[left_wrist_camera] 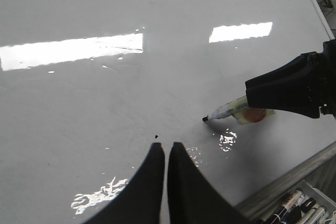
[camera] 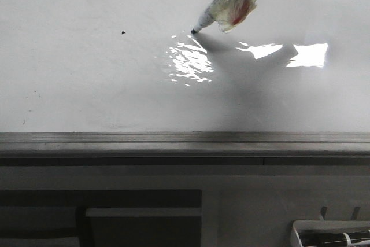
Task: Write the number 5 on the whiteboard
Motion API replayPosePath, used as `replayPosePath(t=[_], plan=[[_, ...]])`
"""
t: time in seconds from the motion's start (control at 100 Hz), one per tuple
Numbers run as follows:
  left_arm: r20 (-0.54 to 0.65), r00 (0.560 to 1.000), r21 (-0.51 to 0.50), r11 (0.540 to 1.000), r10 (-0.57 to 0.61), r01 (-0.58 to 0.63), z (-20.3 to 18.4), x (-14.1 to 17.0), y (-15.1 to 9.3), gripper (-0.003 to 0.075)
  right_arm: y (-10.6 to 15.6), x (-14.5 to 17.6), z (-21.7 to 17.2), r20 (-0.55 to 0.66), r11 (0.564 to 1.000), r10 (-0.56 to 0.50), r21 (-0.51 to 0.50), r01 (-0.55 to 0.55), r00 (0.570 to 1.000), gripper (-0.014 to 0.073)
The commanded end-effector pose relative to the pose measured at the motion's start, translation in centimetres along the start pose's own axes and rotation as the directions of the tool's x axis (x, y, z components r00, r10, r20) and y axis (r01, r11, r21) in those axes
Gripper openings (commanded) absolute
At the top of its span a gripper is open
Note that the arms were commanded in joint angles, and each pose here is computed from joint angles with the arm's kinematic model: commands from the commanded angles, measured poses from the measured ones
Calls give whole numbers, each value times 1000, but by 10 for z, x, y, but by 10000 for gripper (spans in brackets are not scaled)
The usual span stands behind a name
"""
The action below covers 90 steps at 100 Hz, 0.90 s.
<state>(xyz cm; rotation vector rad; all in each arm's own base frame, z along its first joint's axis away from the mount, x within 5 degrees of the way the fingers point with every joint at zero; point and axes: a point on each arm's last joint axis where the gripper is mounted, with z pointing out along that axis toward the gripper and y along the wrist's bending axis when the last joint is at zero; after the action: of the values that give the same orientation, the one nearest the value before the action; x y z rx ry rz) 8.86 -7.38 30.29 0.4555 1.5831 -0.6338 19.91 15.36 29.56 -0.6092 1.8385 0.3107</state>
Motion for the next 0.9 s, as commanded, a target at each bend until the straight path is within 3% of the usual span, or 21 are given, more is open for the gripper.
replayPosePath(t=[0.0, 0.11, 0.26, 0.49, 0.6, 0.69, 0.89], plan=[[41, 999, -23, 1000, -16, 17, -1, -11, 1, -20, -1, -5, 2, 5, 1000, 30, 1, -30, 1000, -49], [41, 999, -23, 1000, -16, 17, -1, -11, 1, -20, 5, 2, 3, -19, 999, 30, -39, -31, 999, -48], [41, 999, -23, 1000, -16, 17, -1, -11, 1, -20, 7, 12, 2, -48, 999, 44, -20, -45, 998, -48], [41, 999, -23, 1000, -16, 17, -1, -11, 1, -20, -5, 11, -5, -33, 991, 86, 100, -83, 996, -49], [41, 999, -23, 1000, -16, 17, -1, -11, 1, -20, -10, 14, -11, -81, 984, 109, 148, -96, 991, -49], [41, 999, -23, 1000, -16, 17, -1, -11, 1, -20, -12, 18, -17, -100, 980, 77, 190, -57, 992, -49], [41, 999, -23, 1000, -11, 12, -1, -11, 1, -20, 18, 21, -16, -99, 995, 101, 37, -98, 990, -49]])
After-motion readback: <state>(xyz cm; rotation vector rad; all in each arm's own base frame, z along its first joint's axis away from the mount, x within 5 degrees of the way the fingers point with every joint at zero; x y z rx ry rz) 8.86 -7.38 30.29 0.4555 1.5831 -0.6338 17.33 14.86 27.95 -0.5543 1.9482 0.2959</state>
